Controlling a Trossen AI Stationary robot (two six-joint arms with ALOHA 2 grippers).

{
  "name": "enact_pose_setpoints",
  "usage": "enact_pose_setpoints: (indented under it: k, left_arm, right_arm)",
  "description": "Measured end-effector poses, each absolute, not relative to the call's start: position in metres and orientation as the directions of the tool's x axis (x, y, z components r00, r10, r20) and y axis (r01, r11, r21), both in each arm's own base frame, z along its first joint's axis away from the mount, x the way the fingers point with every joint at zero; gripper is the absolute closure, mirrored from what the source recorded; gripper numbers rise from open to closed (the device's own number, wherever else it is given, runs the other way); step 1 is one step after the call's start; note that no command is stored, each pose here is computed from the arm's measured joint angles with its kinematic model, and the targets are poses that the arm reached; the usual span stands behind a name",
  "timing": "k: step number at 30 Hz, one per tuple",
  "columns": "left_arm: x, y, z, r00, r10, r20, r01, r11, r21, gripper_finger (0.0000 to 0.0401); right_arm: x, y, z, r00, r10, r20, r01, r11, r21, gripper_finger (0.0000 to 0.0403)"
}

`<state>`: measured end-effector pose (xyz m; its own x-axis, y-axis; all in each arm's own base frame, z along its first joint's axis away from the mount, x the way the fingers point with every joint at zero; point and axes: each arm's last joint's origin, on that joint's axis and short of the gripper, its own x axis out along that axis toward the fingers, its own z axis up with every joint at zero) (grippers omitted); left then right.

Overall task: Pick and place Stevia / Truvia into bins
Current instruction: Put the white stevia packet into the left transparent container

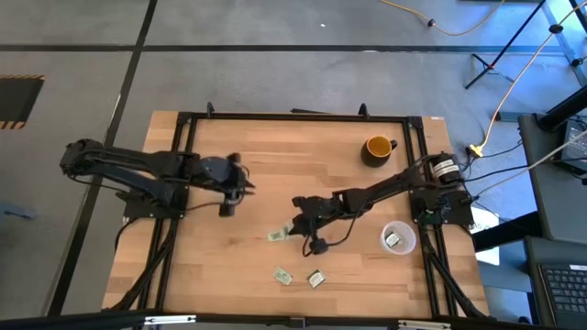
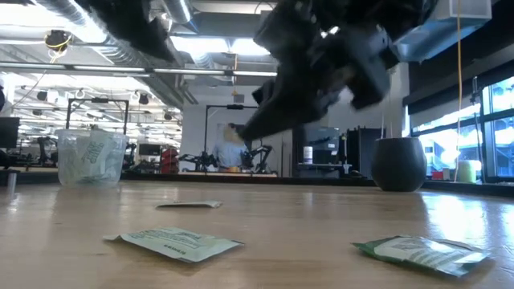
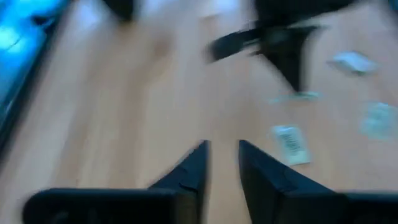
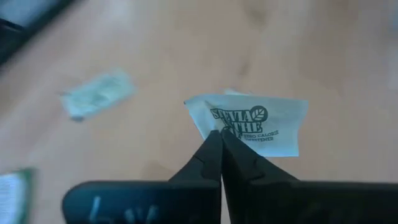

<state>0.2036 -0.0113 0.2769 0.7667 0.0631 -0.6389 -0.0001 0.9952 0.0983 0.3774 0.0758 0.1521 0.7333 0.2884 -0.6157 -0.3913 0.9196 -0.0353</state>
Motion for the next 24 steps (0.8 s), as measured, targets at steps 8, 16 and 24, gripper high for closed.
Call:
enact_pose_setpoints:
  k: [8,16,24]
  left_arm:
    - [0.247,-0.036,0.255,0.791,-0.073,-0.607,0.274,0.93,0.244,0.0282]
    - [0.27,-0.056,0.232,0.78,-0.132,-0.611,0.405,0.851,0.333,0.026]
    - [0.279,-0.072,0.236,0.835,-0.184,-0.519,0.421,0.82,0.387,0.0264]
  right_arm:
    - [0.373,0.077,0.182,0.718,0.479,-0.506,-0.53,0.847,0.05,0.0402]
    - [0.375,0.082,0.195,0.691,0.613,-0.384,-0.633,0.769,0.09,0.0402]
    - [0.376,0.082,0.198,0.703,0.615,-0.358,-0.627,0.773,0.095,0.0403]
